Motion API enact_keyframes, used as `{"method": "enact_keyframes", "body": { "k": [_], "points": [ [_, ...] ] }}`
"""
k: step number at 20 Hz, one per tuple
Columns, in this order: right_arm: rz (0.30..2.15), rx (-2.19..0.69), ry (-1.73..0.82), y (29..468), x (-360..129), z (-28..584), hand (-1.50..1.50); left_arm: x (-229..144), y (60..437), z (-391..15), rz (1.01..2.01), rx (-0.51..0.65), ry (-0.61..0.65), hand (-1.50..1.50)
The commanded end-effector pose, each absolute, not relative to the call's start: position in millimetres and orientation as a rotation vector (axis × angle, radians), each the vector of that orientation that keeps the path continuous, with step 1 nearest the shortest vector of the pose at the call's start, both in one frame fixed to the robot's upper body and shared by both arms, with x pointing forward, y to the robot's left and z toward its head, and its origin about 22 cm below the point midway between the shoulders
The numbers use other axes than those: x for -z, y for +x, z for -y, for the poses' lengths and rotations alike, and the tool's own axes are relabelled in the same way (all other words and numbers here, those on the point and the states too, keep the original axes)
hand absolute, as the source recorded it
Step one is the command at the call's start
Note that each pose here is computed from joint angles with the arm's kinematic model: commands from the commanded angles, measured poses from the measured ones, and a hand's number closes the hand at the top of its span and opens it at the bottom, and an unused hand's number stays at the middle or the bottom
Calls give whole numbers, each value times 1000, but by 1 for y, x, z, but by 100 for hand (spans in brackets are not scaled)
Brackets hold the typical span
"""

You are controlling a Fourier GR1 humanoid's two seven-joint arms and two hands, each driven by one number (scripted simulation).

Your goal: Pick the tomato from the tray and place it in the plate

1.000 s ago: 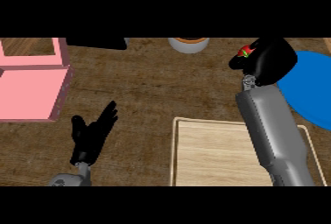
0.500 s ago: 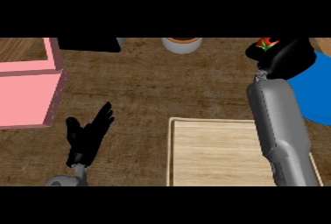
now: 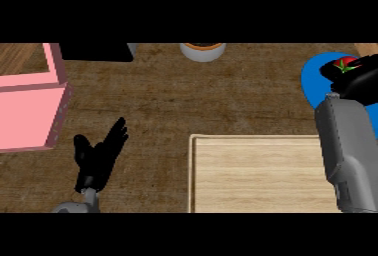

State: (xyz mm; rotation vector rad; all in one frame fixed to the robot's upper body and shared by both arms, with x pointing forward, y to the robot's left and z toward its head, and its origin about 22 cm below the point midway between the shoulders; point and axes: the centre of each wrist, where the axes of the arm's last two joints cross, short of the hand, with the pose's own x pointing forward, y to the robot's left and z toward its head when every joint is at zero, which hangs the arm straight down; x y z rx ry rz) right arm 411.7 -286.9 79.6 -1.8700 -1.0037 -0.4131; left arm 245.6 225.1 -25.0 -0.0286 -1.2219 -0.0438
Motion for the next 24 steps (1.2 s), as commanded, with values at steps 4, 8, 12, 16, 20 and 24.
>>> {"method": "enact_keyframes", "body": {
  "k": [4,8,12,16,20,24],
  "points": [
    [955,634,-1887,410,-84,359,150,26,248,-240,1198,44,-24,0],
    [959,635,-1883,405,-67,375,150,30,243,-228,1212,40,-18,0],
    [748,670,-1740,393,-51,393,150,20,246,-224,1225,43,-35,0],
    [632,507,-1617,385,-36,400,-150,19,251,-224,1224,45,-33,0],
    [741,511,-1557,379,-34,408,-150,30,239,-237,1205,39,-38,0],
    [898,541,-1554,382,-42,407,-150,30,239,-227,1205,31,-29,0]
  ]
}}
